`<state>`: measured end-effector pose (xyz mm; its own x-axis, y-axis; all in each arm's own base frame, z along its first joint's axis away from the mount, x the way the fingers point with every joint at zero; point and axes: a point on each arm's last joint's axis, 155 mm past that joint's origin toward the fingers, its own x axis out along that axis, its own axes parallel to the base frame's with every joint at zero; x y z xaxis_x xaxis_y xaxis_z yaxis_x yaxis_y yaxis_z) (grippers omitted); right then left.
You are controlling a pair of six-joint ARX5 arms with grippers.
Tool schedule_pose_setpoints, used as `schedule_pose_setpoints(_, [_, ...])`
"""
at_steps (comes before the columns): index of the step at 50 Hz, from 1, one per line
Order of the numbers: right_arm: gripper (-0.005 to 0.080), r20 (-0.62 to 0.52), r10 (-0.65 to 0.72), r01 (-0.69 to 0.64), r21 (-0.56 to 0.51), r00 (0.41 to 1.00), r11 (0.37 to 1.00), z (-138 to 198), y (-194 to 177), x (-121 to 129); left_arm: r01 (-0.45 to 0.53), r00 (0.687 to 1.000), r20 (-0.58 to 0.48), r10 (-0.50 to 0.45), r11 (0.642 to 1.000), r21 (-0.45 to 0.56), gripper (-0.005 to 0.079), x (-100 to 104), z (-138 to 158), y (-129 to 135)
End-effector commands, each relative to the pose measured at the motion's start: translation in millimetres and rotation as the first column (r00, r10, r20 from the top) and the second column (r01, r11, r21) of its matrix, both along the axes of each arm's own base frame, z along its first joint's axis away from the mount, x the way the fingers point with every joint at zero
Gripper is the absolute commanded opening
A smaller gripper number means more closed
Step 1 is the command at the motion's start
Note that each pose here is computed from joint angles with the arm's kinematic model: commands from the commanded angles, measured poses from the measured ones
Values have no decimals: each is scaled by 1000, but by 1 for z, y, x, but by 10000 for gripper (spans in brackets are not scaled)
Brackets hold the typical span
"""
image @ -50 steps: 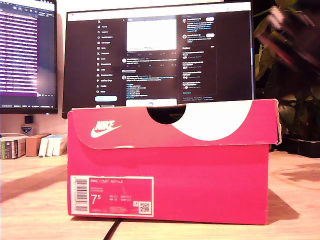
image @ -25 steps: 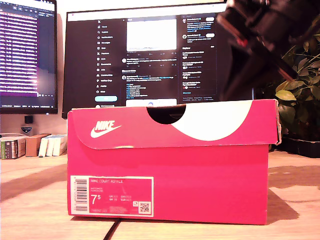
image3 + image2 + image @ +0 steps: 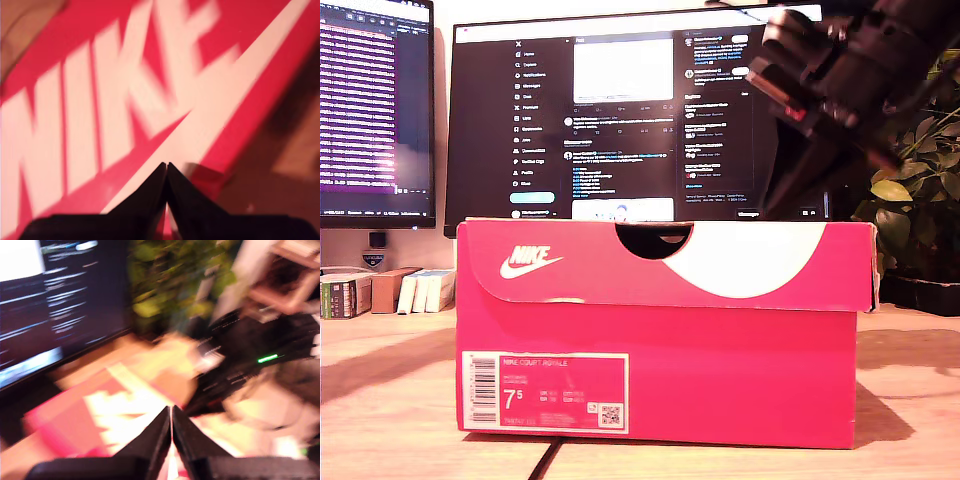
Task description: Close the red shoebox by pushing the lid with your left arm and holding the box in place with your right arm
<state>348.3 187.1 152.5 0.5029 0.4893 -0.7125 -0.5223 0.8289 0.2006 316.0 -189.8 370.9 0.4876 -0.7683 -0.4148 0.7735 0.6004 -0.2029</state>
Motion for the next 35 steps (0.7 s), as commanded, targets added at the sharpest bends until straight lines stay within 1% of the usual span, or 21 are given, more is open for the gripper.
schedule_pose_setpoints(1, [-12,118,-16,15,9,993,1000,32,-4,1,-20,998,54,20,1000,8,-19,-6,10,9])
schedule_pose_setpoints(7, [-12,259,-88,91,1,962,996,68,-21,11,-66,994,84,64,998,24,-19,-1,13,26])
schedule_pose_setpoints(13, [-12,349,-149,153,15,925,988,98,-40,11,-118,990,84,114,992,39,-19,1,11,47])
schedule_pose_setpoints(21, [-12,429,-209,213,39,879,976,132,-65,1,-180,980,96,175,983,48,-19,-2,7,71])
schedule_pose_setpoints(26, [-12,457,-237,240,53,857,969,146,-79,-8,-223,970,104,217,974,48,-19,-6,3,85])
schedule_pose_setpoints(31, [-12,495,-265,275,55,828,960,160,-94,-18,-255,961,120,249,967,32,-19,-13,0,92])
schedule_pose_setpoints(35, [-12,529,-282,287,76,800,955,174,-102,-27,-271,955,128,266,962,21,-19,-19,-5,94])
